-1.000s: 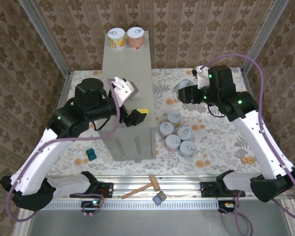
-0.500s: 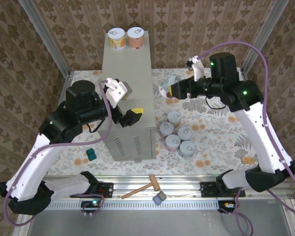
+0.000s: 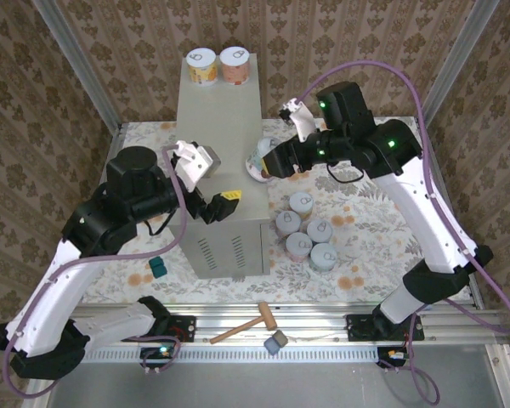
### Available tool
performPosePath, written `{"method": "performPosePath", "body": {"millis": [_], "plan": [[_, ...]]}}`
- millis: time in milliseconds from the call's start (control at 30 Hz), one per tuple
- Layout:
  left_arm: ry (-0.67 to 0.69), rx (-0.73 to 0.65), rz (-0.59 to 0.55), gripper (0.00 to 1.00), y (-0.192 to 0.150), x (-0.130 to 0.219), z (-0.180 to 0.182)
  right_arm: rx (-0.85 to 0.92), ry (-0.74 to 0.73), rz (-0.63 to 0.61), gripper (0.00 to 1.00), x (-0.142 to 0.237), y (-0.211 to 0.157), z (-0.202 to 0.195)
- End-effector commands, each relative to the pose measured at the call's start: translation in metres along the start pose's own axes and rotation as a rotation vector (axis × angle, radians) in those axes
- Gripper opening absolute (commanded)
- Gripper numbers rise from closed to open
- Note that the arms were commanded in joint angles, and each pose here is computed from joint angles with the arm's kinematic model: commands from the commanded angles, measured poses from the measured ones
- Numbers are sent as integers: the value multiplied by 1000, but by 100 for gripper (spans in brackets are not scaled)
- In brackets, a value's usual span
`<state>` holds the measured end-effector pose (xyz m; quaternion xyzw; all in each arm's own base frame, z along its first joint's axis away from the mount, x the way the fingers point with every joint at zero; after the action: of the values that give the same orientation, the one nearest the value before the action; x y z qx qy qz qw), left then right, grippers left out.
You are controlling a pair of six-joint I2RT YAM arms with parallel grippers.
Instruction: Place and organize the canned foods onto the counter
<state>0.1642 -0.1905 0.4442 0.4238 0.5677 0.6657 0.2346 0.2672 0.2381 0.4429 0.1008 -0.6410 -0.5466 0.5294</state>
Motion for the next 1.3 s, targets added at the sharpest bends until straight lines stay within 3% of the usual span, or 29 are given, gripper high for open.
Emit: {"method": "performPosePath", "body": {"millis": [0,533,867,1267], "plan": [[31,-11,-19,100,-1,10,3,75,-62,4,69,4,8,5],[71,12,-29,100,-10,19,11,221,-120,89,74,-39,23,27],[82,22,-43,100,-12,22,14,249,-123,62,82,-51,32,37],[80,52,-47,100,-11,8,20,230,-172,-134,100,7,58,38]]}}
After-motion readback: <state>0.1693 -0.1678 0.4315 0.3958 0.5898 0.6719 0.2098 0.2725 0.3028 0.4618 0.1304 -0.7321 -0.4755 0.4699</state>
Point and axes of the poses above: each hand's point on the last joint's axis, 136 mm out from that joint toward the fingers, its own x axis back along the fingers, its own z axis along the line the jaws close on, y = z × x, the point moved 5 cm from there along x, back along the fingers, and after that the axes turned 8 degrees about x, right-handed, at the moved point
